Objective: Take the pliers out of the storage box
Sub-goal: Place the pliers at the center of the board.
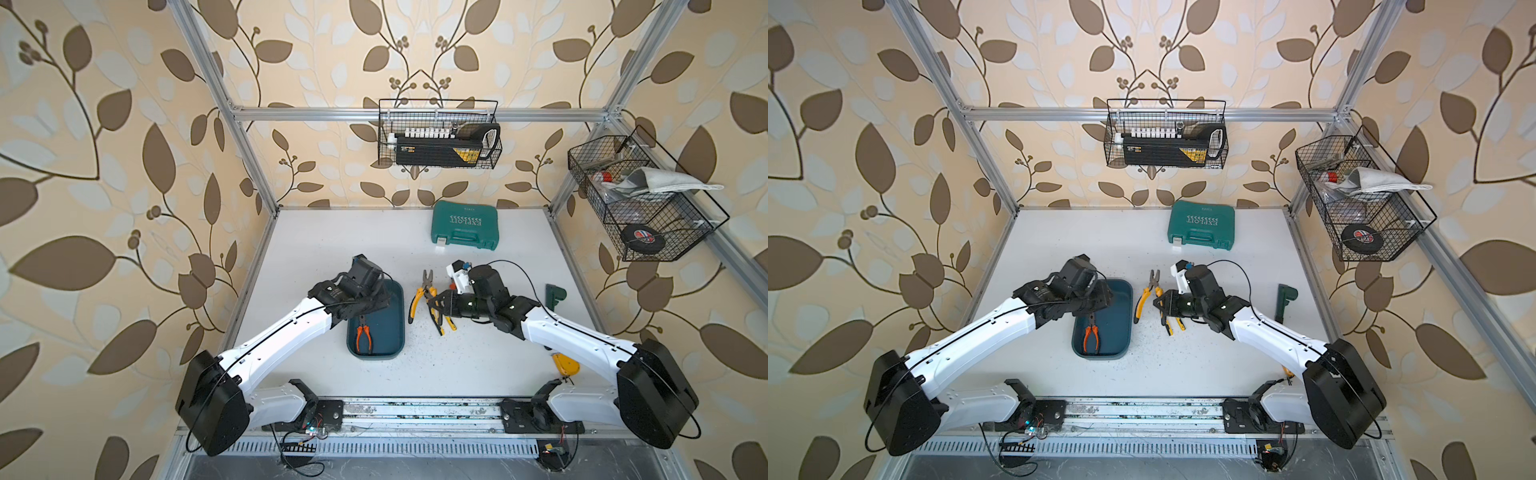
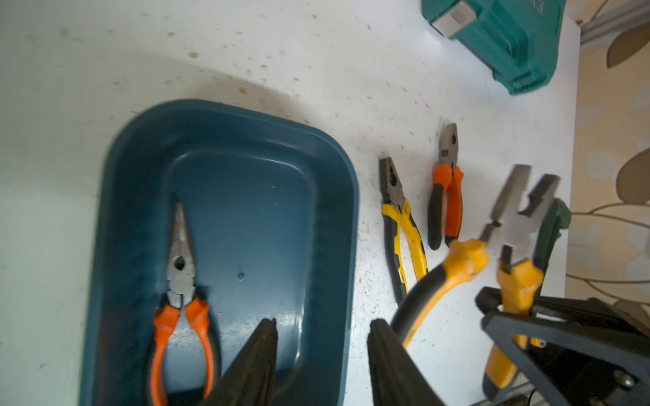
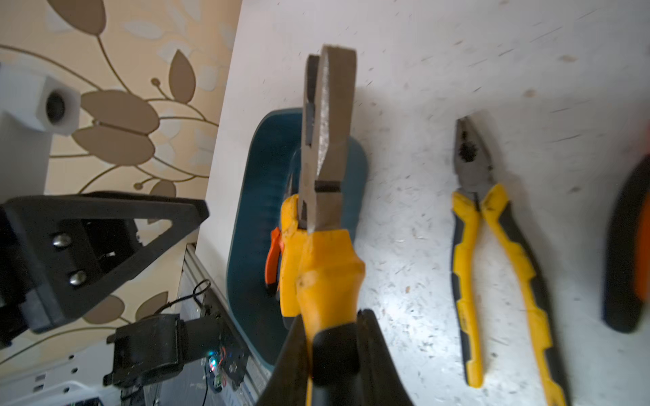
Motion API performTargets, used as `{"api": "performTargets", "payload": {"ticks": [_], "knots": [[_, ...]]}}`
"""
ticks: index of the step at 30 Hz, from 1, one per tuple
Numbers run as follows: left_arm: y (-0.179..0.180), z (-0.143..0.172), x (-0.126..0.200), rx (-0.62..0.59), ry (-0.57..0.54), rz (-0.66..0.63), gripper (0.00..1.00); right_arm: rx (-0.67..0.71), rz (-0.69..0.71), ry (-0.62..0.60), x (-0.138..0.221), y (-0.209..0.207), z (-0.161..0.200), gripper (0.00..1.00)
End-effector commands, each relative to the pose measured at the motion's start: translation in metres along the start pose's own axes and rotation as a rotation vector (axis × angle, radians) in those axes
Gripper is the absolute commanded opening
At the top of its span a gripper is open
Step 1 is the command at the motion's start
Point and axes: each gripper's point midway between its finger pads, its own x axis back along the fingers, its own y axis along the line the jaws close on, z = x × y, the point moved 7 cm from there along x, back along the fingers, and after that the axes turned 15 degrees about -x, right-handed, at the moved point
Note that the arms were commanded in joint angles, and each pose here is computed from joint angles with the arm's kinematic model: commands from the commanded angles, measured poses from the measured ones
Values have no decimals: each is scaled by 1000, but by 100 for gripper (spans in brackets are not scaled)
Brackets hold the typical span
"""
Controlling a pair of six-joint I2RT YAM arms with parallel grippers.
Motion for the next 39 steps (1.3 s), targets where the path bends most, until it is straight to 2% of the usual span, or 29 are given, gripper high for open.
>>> {"api": "performTargets", "payload": {"ticks": [1, 9, 22, 33, 39], "knots": [[3, 6, 2, 7, 26, 45, 46, 16, -29, -28, 10, 4, -19, 0], [3, 14, -9, 23, 77, 58, 44, -51, 17, -34, -29, -7, -65, 0], [13, 21, 2, 7, 53, 22, 44, -81, 98, 20, -115, -2, -126, 0], [19, 28, 1, 2, 57, 7, 44, -71, 195, 83, -155, -13, -145, 0], [19, 29, -1, 7, 58, 10, 43, -53, 225, 93, -161, -20, -147, 0]]}}
